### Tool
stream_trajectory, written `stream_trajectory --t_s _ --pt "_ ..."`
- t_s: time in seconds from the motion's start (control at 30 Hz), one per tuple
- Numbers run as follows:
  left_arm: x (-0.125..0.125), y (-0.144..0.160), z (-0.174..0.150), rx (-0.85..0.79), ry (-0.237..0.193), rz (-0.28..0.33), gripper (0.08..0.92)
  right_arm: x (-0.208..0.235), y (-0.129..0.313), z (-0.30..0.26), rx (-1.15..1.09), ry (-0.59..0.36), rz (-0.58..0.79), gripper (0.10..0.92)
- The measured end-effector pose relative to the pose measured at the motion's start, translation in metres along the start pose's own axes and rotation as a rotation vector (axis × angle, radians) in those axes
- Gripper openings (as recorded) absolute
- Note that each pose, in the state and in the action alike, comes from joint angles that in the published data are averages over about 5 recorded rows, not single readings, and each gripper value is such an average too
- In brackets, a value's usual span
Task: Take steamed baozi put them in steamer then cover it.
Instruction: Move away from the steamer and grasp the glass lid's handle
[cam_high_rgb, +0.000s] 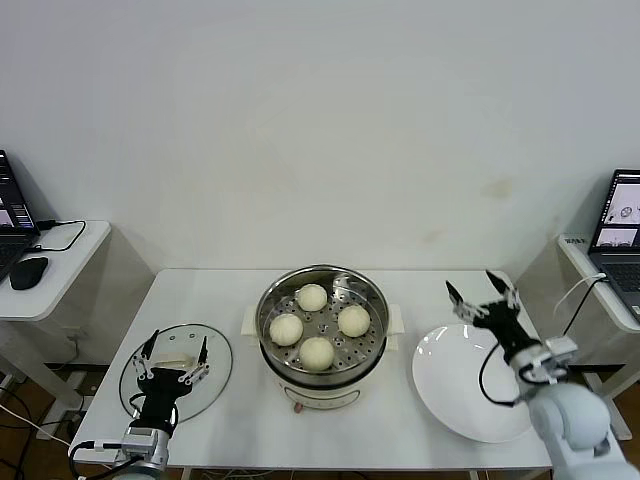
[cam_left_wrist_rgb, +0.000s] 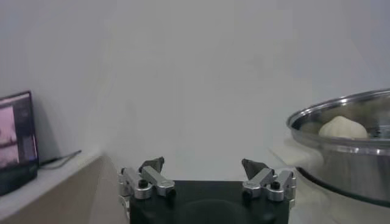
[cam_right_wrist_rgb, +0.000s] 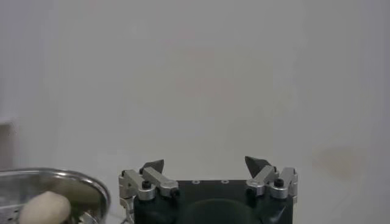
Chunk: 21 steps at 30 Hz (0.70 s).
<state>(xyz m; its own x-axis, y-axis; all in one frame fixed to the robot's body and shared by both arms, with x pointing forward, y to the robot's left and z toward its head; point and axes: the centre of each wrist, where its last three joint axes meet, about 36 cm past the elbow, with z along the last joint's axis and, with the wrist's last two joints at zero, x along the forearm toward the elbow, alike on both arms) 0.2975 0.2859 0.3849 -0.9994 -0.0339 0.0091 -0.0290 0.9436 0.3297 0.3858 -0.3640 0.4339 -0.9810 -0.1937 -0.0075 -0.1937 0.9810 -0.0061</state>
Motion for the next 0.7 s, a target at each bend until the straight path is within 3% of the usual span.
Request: stream_trajectory --t_s 0.3,0.7 --pt "-0.008 0.010 0.013 -0.375 -0.014 -0.010 0.823 0.043 0.008 0.034 -0.061 0.048 0.127 0.823" --pt "-0.005 0.017 0.034 -0.949 -0.005 0.042 0.823 0.065 0.009 0.046 -0.060 0.070 0.190 0.823"
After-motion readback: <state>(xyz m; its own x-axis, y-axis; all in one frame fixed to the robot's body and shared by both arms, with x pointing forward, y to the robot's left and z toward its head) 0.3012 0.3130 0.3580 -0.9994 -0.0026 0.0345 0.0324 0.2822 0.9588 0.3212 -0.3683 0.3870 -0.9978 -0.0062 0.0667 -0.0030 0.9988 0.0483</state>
